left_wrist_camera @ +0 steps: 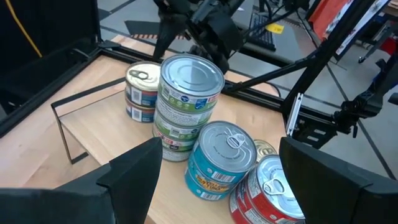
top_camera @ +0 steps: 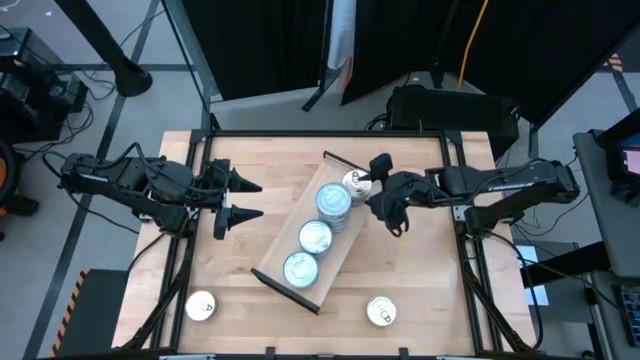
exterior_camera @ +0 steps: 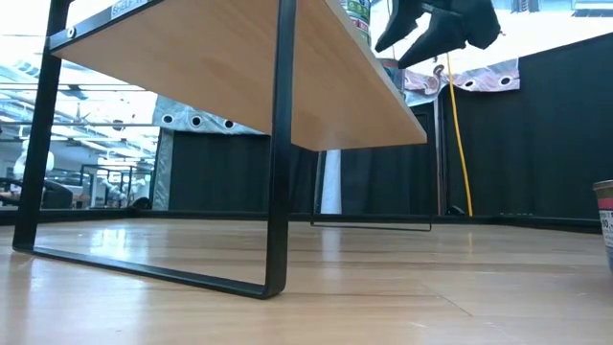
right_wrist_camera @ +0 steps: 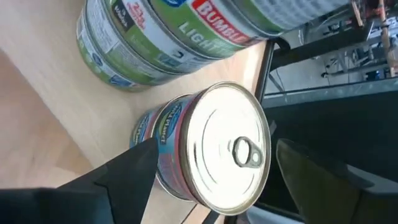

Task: Stack canned seafood by type on shelf
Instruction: Stack the blue-pink tuna can on top of the other blue-pink tuna can on the shelf

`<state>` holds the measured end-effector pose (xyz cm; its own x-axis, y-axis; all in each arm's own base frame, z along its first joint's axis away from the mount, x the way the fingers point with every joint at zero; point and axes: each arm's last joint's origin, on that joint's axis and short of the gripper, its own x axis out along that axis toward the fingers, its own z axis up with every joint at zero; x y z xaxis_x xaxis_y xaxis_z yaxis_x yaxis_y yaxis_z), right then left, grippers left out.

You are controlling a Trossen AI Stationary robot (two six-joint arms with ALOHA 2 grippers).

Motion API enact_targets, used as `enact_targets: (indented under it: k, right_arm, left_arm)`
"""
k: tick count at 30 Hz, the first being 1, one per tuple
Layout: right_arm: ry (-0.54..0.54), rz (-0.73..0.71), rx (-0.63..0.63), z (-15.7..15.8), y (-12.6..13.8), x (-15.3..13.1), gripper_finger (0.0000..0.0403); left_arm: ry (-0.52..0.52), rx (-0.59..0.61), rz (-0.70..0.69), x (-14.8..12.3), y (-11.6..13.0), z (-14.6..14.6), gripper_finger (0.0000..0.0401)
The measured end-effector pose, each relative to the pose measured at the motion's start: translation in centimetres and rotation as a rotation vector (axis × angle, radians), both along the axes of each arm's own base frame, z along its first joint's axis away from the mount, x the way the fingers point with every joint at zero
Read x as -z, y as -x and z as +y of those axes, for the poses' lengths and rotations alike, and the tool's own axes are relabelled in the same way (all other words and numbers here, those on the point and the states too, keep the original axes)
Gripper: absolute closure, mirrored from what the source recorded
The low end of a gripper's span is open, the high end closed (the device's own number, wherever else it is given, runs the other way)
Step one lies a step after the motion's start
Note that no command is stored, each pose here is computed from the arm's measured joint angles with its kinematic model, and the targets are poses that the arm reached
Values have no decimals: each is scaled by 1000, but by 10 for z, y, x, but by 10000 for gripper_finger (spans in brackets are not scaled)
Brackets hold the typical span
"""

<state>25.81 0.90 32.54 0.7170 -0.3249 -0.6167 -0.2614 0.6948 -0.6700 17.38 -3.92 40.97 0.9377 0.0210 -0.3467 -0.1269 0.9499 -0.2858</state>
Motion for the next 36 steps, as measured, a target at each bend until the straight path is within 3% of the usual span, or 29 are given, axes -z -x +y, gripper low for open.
enact_targets:
  k: [3,7,14,20,22,27,36]
  right_arm:
    - [-33,-17,23,1,5,-3,85]
    - [-210,-68,97,16,23,-13,85]
    - [-728,-80,126,65,59,-26,85]
    - [-1132,147,278,124,52,19,86]
    - [-1168,236,294,144,47,38,94]
    - [-1118,414,352,196,45,79,154]
    - [-997,401,487,241,32,118,356]
  left_arm:
    - [0,3,3,0,0,0,79]
    - [6,11,67,6,3,-2,79]
    - [19,87,173,40,0,-22,80]
    - [34,233,106,62,-2,-53,80]
    - [32,273,98,64,2,-62,80]
    - [-12,287,73,64,9,-78,80]
    - [-63,215,50,65,11,-84,80]
